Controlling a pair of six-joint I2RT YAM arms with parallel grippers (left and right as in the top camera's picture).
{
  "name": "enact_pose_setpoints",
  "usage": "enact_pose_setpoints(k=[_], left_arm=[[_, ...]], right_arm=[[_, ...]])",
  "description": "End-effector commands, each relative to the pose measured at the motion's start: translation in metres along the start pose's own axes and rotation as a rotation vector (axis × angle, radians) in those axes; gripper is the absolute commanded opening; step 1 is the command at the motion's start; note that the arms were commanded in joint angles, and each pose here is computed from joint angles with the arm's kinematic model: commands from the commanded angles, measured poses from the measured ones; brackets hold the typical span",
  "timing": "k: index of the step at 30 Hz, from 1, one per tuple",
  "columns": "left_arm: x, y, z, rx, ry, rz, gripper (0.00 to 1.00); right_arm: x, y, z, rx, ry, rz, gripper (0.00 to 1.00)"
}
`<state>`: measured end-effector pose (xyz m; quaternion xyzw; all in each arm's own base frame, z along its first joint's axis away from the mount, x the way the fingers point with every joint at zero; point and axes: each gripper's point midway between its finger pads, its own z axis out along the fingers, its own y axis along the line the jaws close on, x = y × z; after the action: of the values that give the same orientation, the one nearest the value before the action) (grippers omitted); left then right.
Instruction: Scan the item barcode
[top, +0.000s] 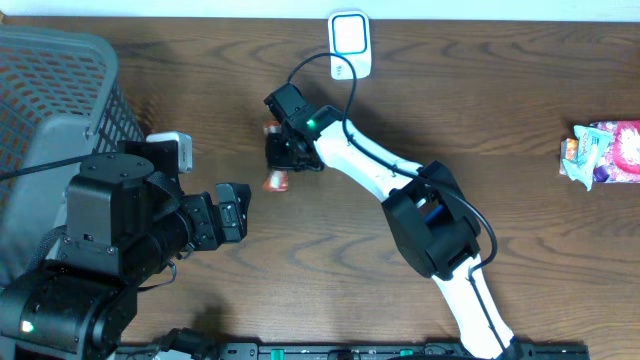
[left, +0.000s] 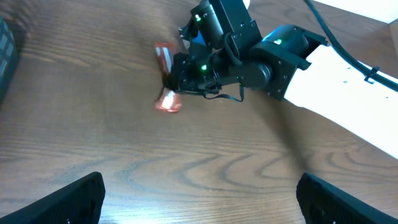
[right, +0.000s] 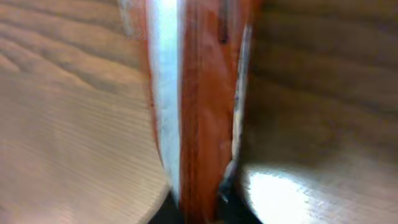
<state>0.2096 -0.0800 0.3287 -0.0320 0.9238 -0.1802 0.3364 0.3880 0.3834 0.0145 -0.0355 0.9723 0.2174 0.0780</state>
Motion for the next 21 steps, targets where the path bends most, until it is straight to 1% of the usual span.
enact_pose_setpoints(k=[1,4,7,9,11,14,16,17,21], left_arm=[[-0.001,0.001,-0.002,-0.005,-0.009,0.005,0.98],[-0.001,0.001,-0.002,-0.005,-0.009,0.005,0.98],[-0.001,0.001,-0.002,-0.005,-0.009,0.005,0.98],[-0.001,0.001,-0.002,-0.005,-0.009,0.005,0.98],[-0.001,0.001,-0.002,-0.005,-0.009,0.005,0.98],[-0.001,0.001,-0.002,-0.005,-0.009,0.005,0.98],[-0.001,0.001,-0.002,-0.005,-0.009,0.005,0.98],[-0.001,0.001,-0.002,-0.005,-0.009,0.005,0.98],[-0.001,0.001,-0.002,-0.005,-0.009,0.005,0.98]], right_arm=[[0.008,0.002,-0.001,-0.005,0.031,0.003,0.01],[0.003,-0.007,-0.014,0.018,0.025,-0.023,0.01],[-0.009,-0.03,-0.041,0.143,-0.038,-0.03,0.01],[-0.019,-0.055,-0.066,0.294,-0.109,-0.03,0.01],[-0.028,-0.086,-0.101,0.508,-0.2,-0.04,0.01],[-0.03,-0.12,-0.141,0.773,-0.278,-0.067,0.01],[-0.023,-0.138,-0.155,0.901,-0.281,-0.06,0.01],[-0.019,-0.144,-0.155,0.929,-0.264,-0.056,0.01],[0.002,-0.159,-0.138,0.962,-0.185,-0.029,0.01]])
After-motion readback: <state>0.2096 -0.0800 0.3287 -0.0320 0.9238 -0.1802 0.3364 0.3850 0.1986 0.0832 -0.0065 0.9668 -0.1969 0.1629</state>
